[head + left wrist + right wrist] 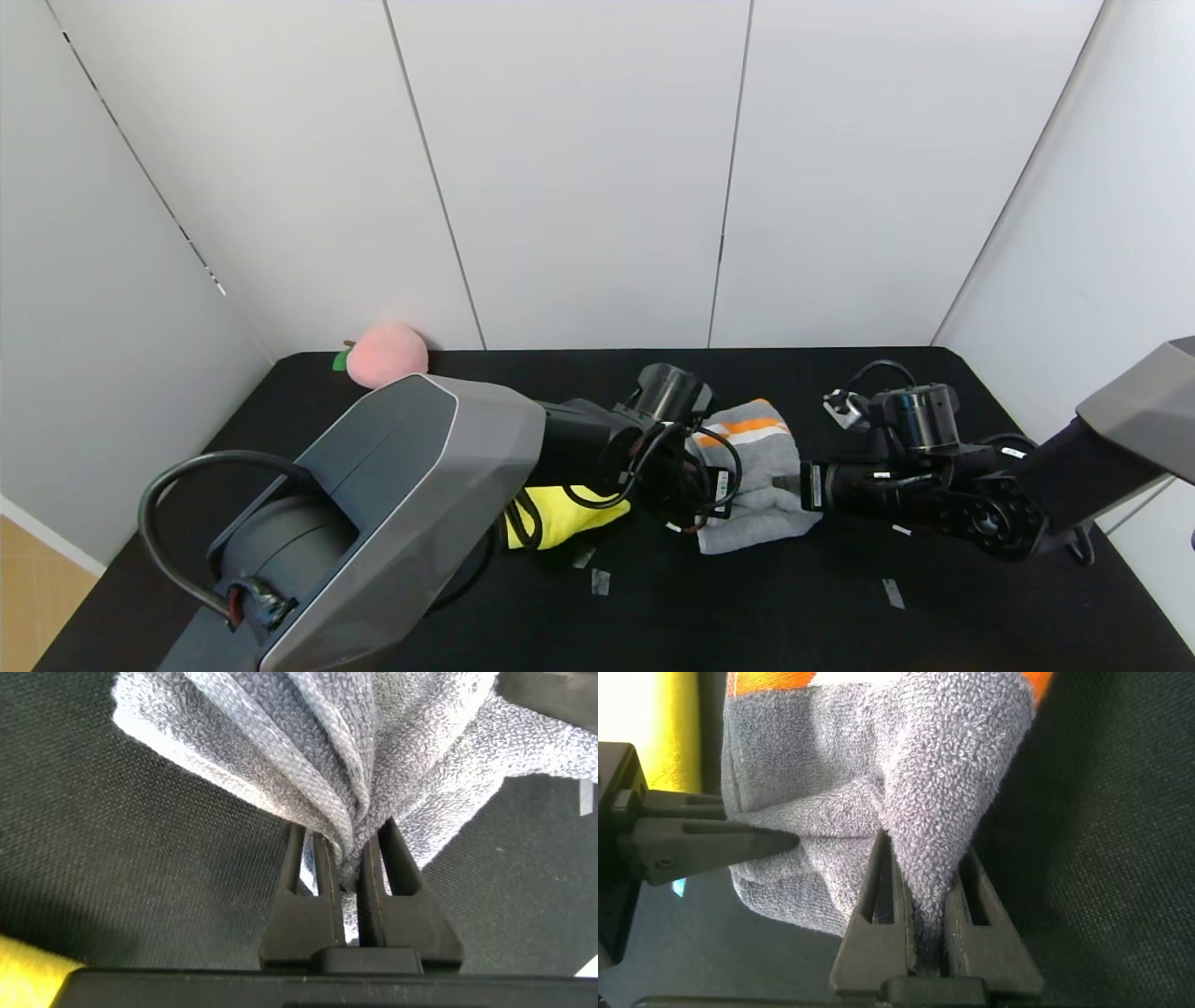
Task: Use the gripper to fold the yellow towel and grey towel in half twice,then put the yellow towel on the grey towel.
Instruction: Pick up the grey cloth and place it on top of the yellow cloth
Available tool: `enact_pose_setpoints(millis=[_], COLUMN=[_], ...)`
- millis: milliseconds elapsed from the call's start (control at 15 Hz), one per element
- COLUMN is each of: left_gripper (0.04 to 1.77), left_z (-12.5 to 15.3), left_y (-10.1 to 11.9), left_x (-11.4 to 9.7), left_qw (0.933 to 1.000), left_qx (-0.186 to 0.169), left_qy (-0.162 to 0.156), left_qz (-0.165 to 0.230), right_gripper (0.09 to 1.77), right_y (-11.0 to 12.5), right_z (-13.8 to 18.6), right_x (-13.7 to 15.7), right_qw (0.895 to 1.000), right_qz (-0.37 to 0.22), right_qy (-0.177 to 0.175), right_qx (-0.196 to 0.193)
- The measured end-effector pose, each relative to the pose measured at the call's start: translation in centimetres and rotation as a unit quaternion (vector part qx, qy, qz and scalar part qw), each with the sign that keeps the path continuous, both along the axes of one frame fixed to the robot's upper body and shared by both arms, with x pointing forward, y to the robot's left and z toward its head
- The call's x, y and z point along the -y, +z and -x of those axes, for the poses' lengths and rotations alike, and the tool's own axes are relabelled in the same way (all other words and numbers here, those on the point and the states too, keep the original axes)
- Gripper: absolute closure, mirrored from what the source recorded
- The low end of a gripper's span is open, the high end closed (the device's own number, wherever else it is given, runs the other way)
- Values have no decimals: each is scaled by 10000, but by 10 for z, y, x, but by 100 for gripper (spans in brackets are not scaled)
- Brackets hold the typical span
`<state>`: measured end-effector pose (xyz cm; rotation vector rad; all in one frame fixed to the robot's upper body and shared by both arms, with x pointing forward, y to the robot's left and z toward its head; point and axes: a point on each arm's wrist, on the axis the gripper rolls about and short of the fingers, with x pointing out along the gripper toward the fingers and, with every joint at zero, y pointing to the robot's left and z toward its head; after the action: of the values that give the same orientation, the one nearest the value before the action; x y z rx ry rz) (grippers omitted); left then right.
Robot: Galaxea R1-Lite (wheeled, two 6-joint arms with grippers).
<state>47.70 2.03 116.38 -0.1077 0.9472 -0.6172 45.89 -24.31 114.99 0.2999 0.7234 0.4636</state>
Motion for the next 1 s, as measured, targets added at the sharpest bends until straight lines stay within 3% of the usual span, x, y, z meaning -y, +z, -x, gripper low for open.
enact_pose_setpoints(millis=[400,1000], left_gripper=[160,160], left_z=[6,8], left_y=[27,78], left_x=[-6,-43], left_qw=[9997,9975], left_qx=[187,429], left_qy=[43,418], left_qz=[-135,-364], right_gripper=[160,160], right_y=[29,80], right_z=[6,13], right_x=[-5,-41], right_qw=[9993,9921], right_qz=[-244,-750], right_qy=[-5,587], right_qx=[267,815])
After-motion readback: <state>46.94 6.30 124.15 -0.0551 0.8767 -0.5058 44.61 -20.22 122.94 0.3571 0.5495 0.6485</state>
